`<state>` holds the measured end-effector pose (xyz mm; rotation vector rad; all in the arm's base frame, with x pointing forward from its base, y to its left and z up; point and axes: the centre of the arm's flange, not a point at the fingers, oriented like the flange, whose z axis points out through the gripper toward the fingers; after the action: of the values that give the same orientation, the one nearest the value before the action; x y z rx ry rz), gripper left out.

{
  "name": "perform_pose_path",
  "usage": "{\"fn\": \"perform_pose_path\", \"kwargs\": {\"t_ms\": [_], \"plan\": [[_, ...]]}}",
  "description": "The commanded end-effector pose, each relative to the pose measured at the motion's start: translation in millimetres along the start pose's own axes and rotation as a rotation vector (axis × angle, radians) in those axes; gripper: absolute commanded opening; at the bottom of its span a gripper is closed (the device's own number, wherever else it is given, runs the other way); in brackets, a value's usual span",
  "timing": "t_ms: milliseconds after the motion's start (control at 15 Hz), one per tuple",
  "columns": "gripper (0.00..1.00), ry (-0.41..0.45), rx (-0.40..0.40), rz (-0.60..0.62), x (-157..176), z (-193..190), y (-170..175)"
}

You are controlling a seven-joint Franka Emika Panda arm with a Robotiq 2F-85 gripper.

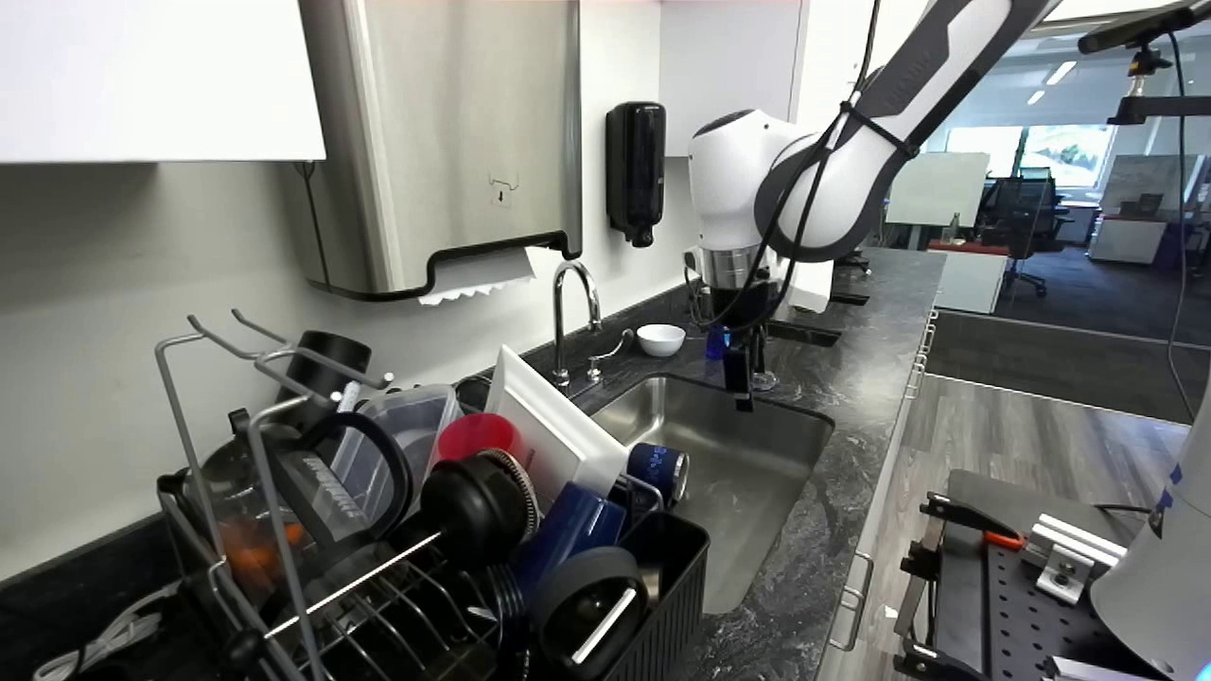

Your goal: Pick up the cup in the sink and put it upright

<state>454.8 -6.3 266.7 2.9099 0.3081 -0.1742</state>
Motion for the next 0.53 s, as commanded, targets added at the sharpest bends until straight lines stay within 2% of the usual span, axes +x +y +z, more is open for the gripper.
{"fn": "perform_pose_path", "kwargs": {"t_ms": [0, 200, 333, 467], "plan": [[1.0, -0.071, -0.165, -0.105, 15.2, 13.8, 11.5], [1.0, -0.099, -0.324, -0.186, 26.1, 21.2, 23.2], [1.0, -0.075, -0.278, -0.167, 19.4, 15.7, 22.0], [1.0, -0.072, -0.282, -0.167, 21.6, 14.1, 22.4]]}}
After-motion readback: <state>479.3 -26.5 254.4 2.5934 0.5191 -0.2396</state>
